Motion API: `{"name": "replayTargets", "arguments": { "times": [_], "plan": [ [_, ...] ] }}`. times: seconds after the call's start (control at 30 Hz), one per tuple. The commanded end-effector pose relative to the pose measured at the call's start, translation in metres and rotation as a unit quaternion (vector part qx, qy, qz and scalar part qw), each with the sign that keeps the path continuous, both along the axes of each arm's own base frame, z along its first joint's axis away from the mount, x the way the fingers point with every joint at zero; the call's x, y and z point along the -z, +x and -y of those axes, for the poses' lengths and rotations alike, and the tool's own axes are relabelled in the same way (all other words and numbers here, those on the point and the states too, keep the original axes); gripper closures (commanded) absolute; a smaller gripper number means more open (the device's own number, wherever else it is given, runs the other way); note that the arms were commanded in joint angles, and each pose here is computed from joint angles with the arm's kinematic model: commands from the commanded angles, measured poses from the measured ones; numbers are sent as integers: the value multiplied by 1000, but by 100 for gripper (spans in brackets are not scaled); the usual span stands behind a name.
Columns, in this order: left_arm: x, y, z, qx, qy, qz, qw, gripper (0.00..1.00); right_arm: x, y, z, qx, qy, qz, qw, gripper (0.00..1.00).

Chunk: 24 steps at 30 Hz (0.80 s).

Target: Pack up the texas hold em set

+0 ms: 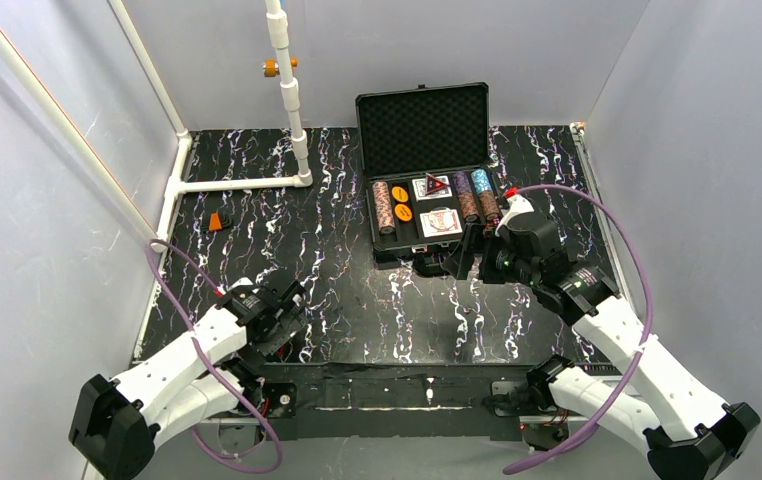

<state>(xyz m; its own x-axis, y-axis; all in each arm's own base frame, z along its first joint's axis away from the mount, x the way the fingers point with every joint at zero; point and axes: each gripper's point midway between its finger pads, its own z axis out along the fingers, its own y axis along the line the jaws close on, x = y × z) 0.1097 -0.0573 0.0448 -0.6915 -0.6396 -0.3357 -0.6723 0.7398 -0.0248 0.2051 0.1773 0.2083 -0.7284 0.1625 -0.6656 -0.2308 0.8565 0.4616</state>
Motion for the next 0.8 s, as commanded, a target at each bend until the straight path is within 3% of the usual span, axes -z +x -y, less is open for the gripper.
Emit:
{"name": "replayTargets", "arguments": {
  "times": [0.0,0.53,0.77],
  "plan": [
    [14,-31,-16,-21,30,-66,997,2,-8,2,-3,-4,15,18,1000,2],
    [25,-30,-16,-33,37,-73,996,5,-5,0,-4,-11,10,17,1000,2],
    [31,-22,2,-19,0,-71,997,8,-4,0,-3,-13,9,17,1000,2]
  ]
}}
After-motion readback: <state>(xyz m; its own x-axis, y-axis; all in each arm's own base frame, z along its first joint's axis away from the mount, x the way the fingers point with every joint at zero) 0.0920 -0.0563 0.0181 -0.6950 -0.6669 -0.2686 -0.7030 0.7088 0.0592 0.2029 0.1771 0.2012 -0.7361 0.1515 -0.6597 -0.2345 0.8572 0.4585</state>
